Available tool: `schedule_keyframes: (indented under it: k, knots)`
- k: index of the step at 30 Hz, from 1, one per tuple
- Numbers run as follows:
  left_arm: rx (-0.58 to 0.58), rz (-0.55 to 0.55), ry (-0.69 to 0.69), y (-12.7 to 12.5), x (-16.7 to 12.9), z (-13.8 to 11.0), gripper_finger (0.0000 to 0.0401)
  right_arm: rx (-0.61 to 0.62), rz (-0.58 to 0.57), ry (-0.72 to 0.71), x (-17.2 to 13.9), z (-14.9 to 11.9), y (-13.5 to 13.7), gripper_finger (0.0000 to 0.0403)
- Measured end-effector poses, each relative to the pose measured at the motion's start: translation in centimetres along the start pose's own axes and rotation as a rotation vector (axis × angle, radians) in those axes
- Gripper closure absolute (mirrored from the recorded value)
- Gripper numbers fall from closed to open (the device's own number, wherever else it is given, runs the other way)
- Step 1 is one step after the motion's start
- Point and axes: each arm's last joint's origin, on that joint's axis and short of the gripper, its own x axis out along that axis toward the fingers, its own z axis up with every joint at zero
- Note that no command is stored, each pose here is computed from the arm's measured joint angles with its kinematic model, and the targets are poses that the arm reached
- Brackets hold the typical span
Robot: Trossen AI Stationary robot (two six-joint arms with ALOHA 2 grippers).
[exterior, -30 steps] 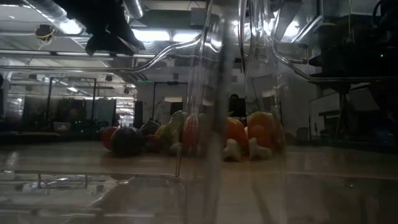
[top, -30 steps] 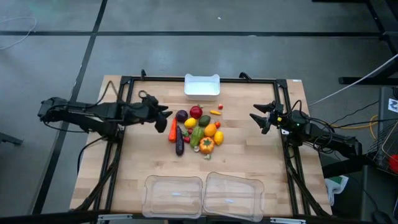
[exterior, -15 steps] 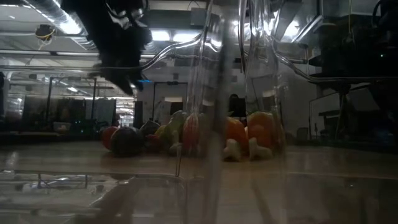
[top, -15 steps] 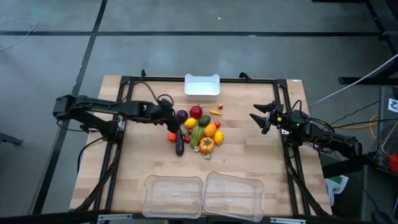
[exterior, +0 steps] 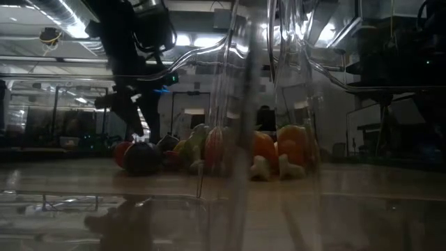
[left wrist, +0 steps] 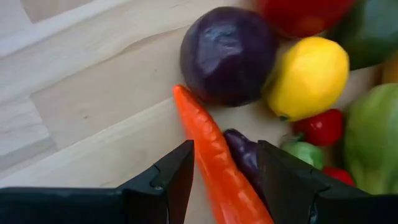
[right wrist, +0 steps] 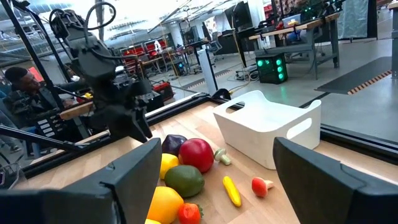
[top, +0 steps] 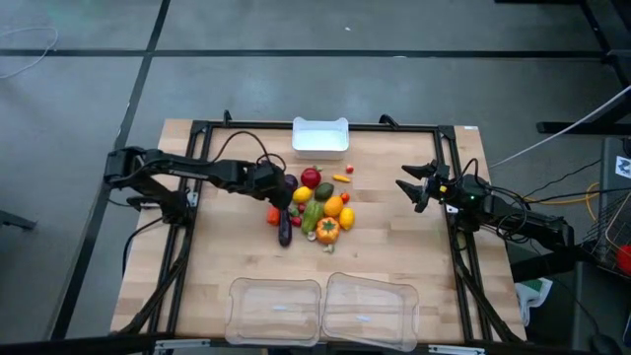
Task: Sort produce into baskets
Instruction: Put the carrot into the left transparent bin
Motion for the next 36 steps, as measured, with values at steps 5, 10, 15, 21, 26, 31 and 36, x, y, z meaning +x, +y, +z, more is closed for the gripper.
schedule_keyframes:
  k: [5,10,15,21,26,31,36]
  knots:
    - [-0.027,0.033,0.019,0.0,1.2,0.0,0.0233,0.0,0.0,0.001,0.0,0.0,0.0,0.0098]
    - [-0.042,0.07,0.041,0.1,2.3,-0.2,0.0233,0.0,0.0,0.002,0.0,0.0,0.0,0.0098]
    - [-0.068,0.101,0.058,0.1,3.3,-0.3,0.0233,0.0,-0.001,0.003,0.0,0.0,0.0,0.0098]
    - [-0.088,0.103,0.066,-0.1,4.3,-0.5,0.0233,0.0,0.0,0.004,0.0,0.0,0.0,0.0098]
    - [-0.061,0.118,0.081,-0.1,5.1,-0.7,0.0234,0.0,0.0,0.005,0.0,0.0,0.0,0.0098]
    - [-0.058,0.116,0.08,-0.1,5.0,-0.6,0.0266,0.0,0.001,0.006,0.0,-0.1,0.0,0.0098]
    - [-0.031,0.104,0.075,-0.1,4.8,-0.5,0.0303,-0.001,0.001,0.006,0.0,-0.1,0.0,0.0098]
